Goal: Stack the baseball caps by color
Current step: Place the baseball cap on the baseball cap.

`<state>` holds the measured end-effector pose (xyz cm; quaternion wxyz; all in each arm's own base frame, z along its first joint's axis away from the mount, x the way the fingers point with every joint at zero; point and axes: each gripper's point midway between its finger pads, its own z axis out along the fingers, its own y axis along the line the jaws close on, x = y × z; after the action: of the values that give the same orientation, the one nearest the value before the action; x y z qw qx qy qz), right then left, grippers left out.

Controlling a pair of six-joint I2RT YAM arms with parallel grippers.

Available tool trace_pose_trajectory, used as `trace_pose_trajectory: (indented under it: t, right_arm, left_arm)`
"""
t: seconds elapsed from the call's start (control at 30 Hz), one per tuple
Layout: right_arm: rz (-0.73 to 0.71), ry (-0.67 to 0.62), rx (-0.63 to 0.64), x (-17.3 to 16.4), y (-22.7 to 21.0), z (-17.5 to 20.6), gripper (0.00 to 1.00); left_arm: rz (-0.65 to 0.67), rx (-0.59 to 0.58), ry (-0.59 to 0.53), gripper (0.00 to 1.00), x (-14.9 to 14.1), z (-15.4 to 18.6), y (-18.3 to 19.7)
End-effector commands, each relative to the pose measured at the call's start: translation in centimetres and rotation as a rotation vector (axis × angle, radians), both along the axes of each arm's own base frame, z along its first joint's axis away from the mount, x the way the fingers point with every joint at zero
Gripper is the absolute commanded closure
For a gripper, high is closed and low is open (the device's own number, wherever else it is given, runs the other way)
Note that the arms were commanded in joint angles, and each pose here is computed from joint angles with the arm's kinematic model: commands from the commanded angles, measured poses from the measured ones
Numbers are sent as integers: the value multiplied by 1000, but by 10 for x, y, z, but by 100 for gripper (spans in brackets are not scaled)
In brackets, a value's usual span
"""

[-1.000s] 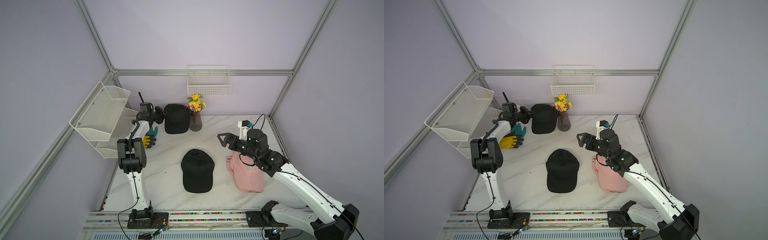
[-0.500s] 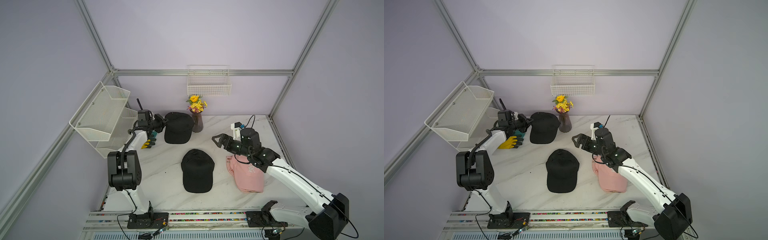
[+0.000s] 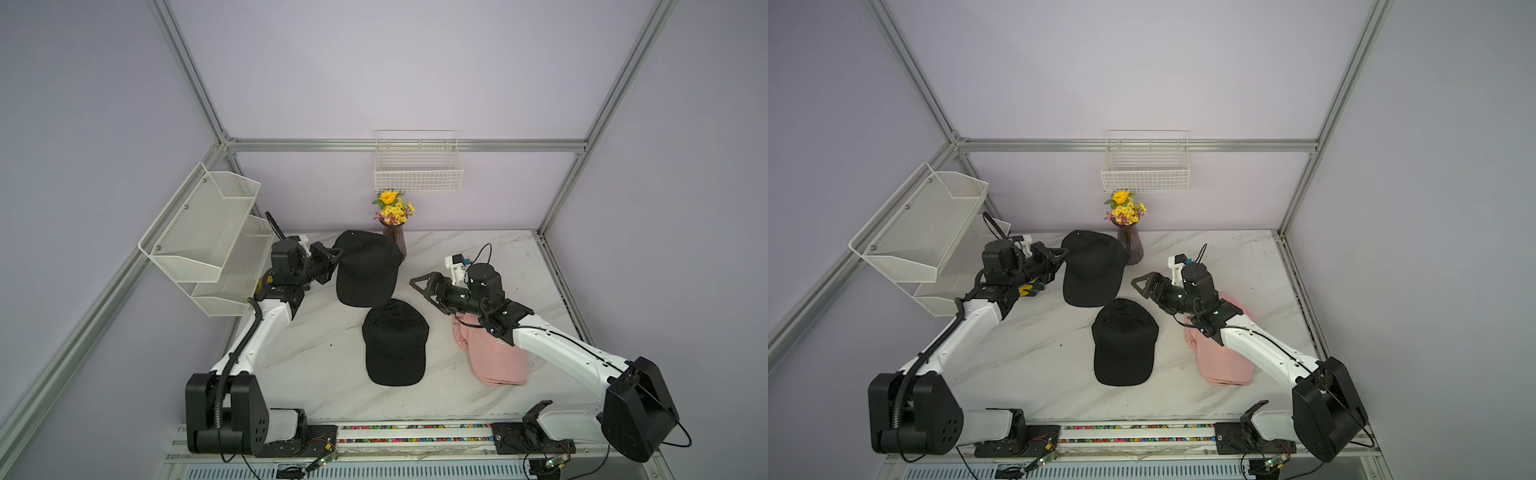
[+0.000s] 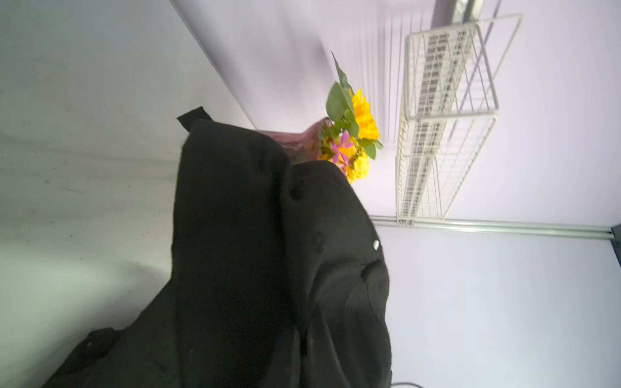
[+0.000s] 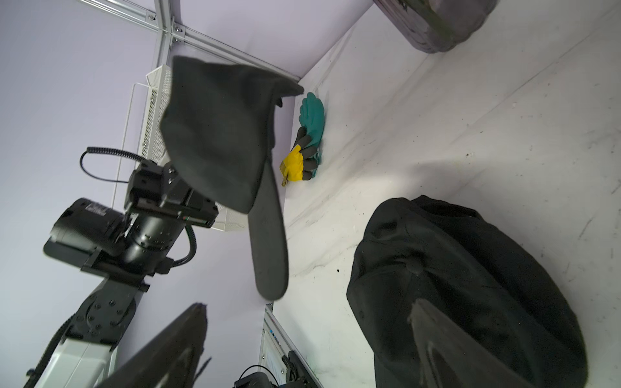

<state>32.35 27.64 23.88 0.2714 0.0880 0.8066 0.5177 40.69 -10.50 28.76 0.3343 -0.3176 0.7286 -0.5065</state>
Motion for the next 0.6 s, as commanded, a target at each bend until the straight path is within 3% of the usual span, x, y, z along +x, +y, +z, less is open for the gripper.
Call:
trace_pose_trajectory:
  t: [0.0, 0.37, 0.57]
  right_arm:
    - [-38, -83, 78, 2, -7, 35, 3]
    - [-310, -11, 116, 24, -105, 30, 3]
    - [-341, 22, 72, 29, -121, 22, 3]
  left_arm:
    - [19, 24, -53, 100, -20, 19, -6]
    - [-21, 87, 66, 100, -93, -22, -33]
    - [15, 79, 123, 100, -114, -49, -38]
